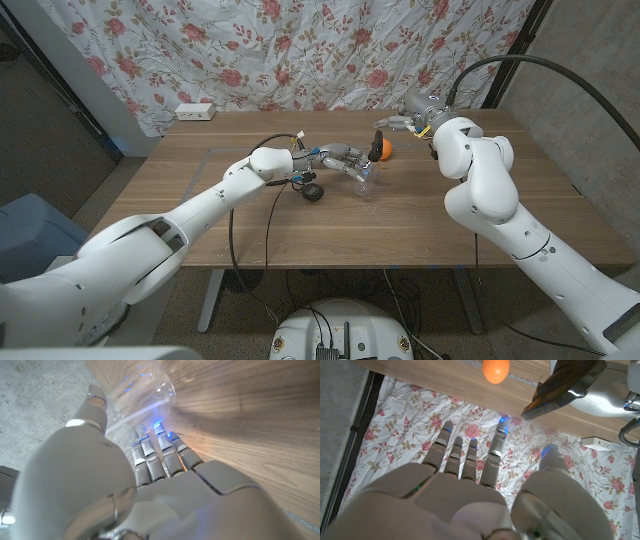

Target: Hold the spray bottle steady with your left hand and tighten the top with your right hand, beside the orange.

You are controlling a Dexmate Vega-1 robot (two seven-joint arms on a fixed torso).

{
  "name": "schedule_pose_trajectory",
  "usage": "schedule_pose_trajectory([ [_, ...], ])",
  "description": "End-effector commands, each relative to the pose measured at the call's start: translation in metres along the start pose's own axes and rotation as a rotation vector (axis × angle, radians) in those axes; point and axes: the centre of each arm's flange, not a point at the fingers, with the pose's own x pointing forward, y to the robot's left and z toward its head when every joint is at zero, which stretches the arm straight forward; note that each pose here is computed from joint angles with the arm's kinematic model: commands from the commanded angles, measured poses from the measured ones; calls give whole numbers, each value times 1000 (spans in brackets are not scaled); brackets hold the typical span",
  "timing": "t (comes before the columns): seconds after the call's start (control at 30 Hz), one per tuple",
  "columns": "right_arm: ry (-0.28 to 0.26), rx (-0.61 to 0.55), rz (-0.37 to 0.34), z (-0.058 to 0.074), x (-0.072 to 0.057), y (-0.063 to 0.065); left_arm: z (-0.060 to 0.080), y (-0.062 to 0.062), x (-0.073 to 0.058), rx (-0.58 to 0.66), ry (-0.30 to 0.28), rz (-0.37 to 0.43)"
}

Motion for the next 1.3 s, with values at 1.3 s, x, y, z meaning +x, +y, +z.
schedule_pose_trajectory([
  [1.3, -356, -161, 80, -53, 13, -24, 1, 3, 1, -27, -29, 22],
])
